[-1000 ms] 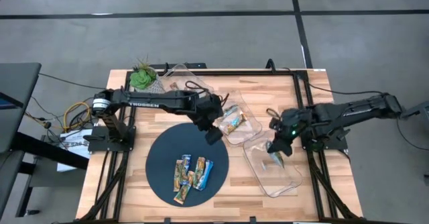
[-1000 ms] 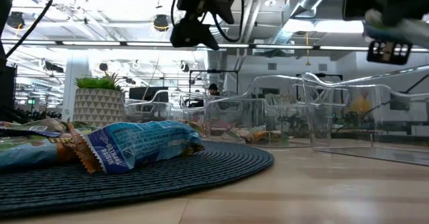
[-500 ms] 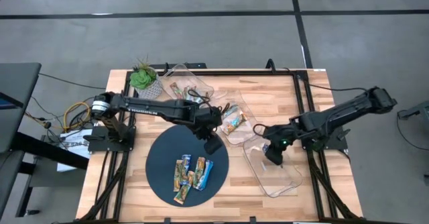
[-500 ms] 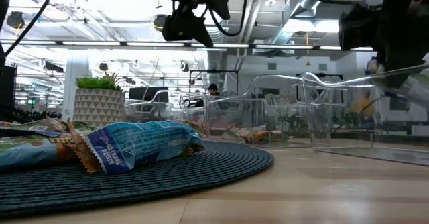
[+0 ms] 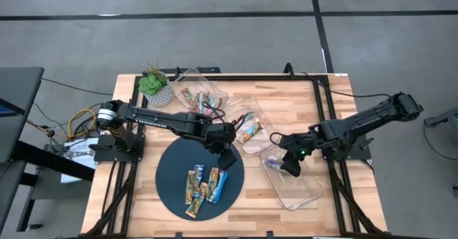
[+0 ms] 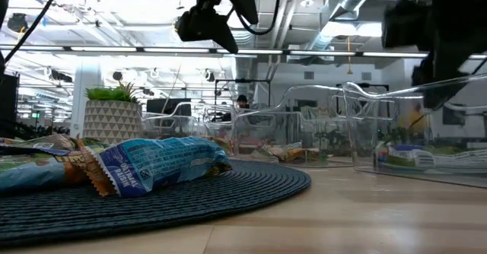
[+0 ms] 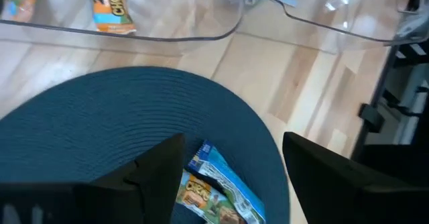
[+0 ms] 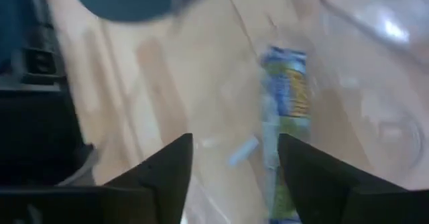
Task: Pick and place Granola Bars by type
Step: Put the yellow granola bar into the middle transparent bin
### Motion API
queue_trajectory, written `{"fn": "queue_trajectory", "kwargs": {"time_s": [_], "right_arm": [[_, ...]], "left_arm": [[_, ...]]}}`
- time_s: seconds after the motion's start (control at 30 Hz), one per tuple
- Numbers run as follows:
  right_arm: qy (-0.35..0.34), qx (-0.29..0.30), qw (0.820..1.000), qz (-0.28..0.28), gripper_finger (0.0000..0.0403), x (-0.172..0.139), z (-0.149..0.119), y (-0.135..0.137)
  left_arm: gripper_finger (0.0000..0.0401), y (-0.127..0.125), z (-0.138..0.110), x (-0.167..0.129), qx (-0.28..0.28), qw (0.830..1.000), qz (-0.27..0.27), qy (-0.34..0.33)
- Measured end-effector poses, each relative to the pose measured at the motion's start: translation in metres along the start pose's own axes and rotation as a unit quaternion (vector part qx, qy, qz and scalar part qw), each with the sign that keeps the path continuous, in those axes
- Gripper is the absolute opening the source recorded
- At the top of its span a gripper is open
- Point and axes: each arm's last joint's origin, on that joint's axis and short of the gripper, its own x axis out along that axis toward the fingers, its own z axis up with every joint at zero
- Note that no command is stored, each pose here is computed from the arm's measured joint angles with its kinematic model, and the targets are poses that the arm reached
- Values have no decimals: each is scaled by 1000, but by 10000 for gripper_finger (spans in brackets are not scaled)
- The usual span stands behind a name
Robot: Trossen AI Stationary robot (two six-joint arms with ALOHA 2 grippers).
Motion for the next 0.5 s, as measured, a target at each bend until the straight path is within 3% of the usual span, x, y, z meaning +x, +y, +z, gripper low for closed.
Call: {"fn": "queue_trajectory", "kwargs": {"time_s": [0.13,0.27,0.5], "right_arm": [[-75,-41,996,26,239,-23,-5,11],[-181,-76,979,53,243,-52,-12,21],[-327,-52,943,47,244,-83,-27,21]], "left_arm": [[245,-5,-6,-6,12,1000,16,-13],[245,-9,-10,-11,33,999,22,-20],[245,-9,-26,-1,32,999,33,4]]}}
